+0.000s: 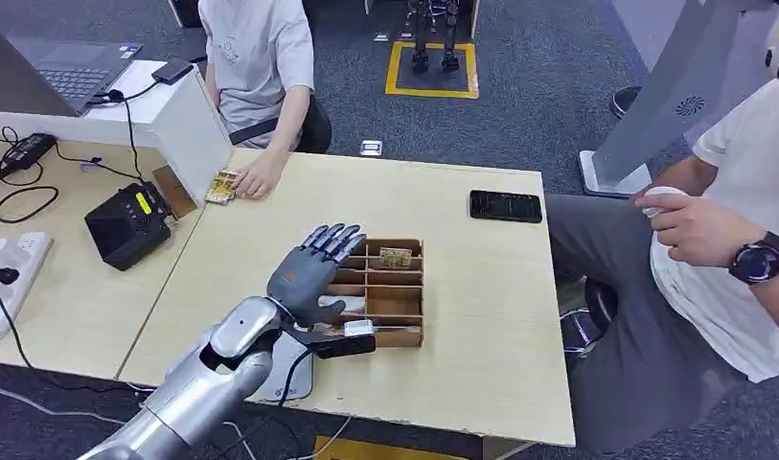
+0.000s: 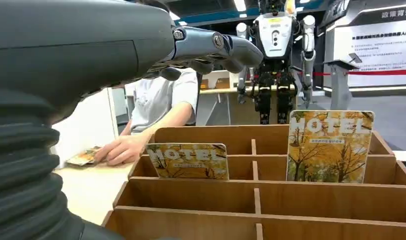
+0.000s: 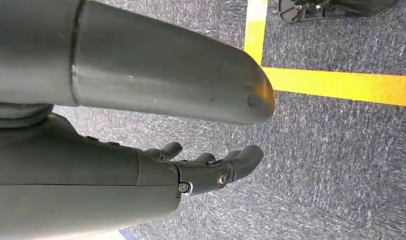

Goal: Pass the card to the sensor for recognition and then transmit it.

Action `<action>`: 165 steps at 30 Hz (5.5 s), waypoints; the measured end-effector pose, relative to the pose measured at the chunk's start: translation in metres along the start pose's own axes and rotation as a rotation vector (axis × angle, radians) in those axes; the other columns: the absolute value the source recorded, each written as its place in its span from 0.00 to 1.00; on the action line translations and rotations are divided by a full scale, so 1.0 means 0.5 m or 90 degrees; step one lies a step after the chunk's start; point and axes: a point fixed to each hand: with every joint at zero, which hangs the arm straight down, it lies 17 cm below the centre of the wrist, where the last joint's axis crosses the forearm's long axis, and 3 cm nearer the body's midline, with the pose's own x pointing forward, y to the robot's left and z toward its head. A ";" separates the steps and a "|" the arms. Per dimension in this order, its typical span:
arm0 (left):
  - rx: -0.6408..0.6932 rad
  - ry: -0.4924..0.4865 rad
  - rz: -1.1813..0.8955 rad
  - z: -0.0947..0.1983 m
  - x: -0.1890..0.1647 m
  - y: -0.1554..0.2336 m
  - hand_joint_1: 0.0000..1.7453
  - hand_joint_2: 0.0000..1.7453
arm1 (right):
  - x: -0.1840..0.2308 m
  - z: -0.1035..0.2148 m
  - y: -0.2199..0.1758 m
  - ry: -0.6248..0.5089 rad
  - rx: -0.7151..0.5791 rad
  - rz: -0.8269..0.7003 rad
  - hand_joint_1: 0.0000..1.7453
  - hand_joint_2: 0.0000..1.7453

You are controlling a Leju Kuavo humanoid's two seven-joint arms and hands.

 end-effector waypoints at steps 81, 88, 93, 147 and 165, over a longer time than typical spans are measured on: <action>0.002 0.053 0.027 -0.012 -0.024 -0.033 0.00 1.00 | 0.002 0.001 0.004 -0.004 0.003 0.021 0.00 0.00; 0.003 0.059 0.017 -0.017 -0.030 -0.035 0.00 1.00 | 0.002 0.001 0.004 -0.004 0.003 0.021 0.00 0.00; 0.002 0.062 0.014 -0.018 -0.035 -0.039 0.62 1.00 | 0.002 0.001 0.004 -0.004 0.003 0.021 0.00 0.00; -0.013 0.049 0.061 -0.021 -0.026 -0.048 1.00 1.00 | 0.010 0.004 0.011 -0.016 0.006 0.028 0.00 0.00; 0.011 0.021 0.106 -0.023 0.008 -0.005 1.00 1.00 | 0.011 0.005 0.014 -0.016 0.006 0.025 0.00 0.00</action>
